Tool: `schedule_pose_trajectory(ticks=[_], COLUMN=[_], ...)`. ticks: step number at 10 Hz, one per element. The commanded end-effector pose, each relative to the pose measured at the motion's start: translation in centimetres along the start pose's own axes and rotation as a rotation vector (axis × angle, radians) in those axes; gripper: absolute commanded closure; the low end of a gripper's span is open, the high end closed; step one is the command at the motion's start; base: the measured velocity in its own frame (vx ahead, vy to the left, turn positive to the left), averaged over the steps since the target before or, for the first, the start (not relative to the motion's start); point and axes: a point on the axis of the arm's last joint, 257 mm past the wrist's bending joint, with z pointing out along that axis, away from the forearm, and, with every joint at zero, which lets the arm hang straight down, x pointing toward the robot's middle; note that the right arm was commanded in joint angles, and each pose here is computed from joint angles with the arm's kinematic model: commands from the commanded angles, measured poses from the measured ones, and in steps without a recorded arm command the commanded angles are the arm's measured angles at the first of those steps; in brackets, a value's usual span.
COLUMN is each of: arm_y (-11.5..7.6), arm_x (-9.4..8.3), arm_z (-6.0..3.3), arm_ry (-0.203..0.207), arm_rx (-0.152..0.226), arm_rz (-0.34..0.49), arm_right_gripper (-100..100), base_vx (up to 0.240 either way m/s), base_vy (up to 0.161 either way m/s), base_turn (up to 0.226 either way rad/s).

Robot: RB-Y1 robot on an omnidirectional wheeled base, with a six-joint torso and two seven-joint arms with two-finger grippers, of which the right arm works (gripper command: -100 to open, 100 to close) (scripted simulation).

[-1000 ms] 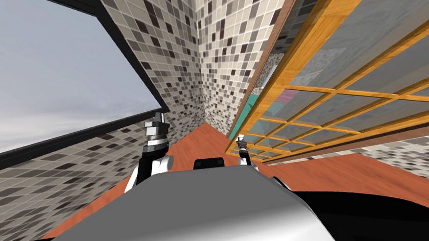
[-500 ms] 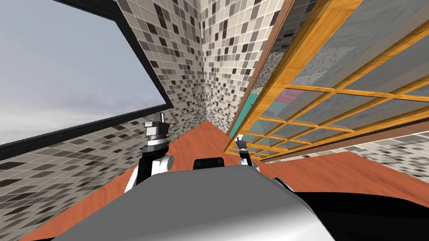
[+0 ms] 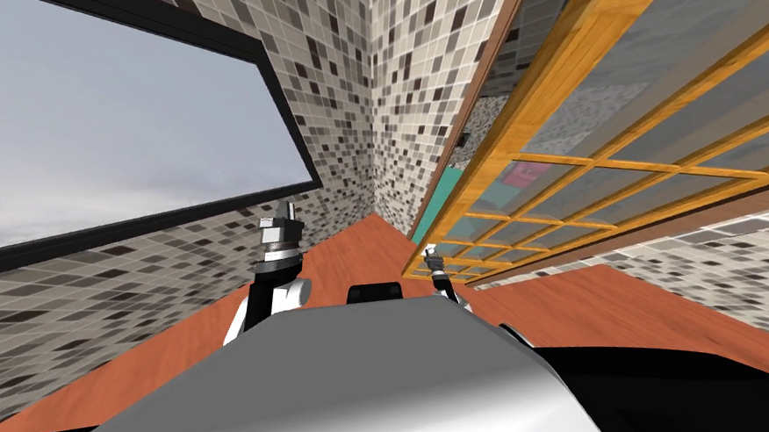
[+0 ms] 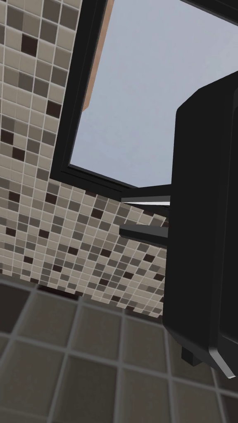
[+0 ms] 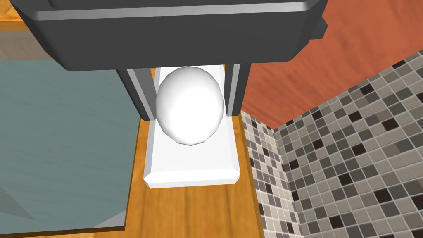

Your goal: Pull the door open

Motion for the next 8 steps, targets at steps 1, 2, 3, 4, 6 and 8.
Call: schedule_pose_trajectory(ticks=[1,2,3,4,6,8], arm_y=[0.0,-0.2,-0.2,-0.2,-0.2,-0.3], arm_x=[0.0,-0.2,-0.1,0.0,0.1,0.2], arm_z=[0.0,-0.74,-1.08,-1.47,-2.32,-2.92], arm_ry=[0.0,-0.003,0.0,0.003,0.007,0.009], arm_rx=[0.0,0.022,0.035,0.049,0.08,0.101], arm_rz=[0.0,0.0,0.0,-0.001,-0.001,0.0], arm_right_gripper=[100,100,100,100,100,100], base_vx=[-0.089,-0.121,-0.216,-0.254,-0.204,-0.171], base_vy=[-0.016,-0.02,-0.043,-0.032,-0.044,-0.044], base_turn=[0.023,0.119,0.124,0.092,0.103,0.063])
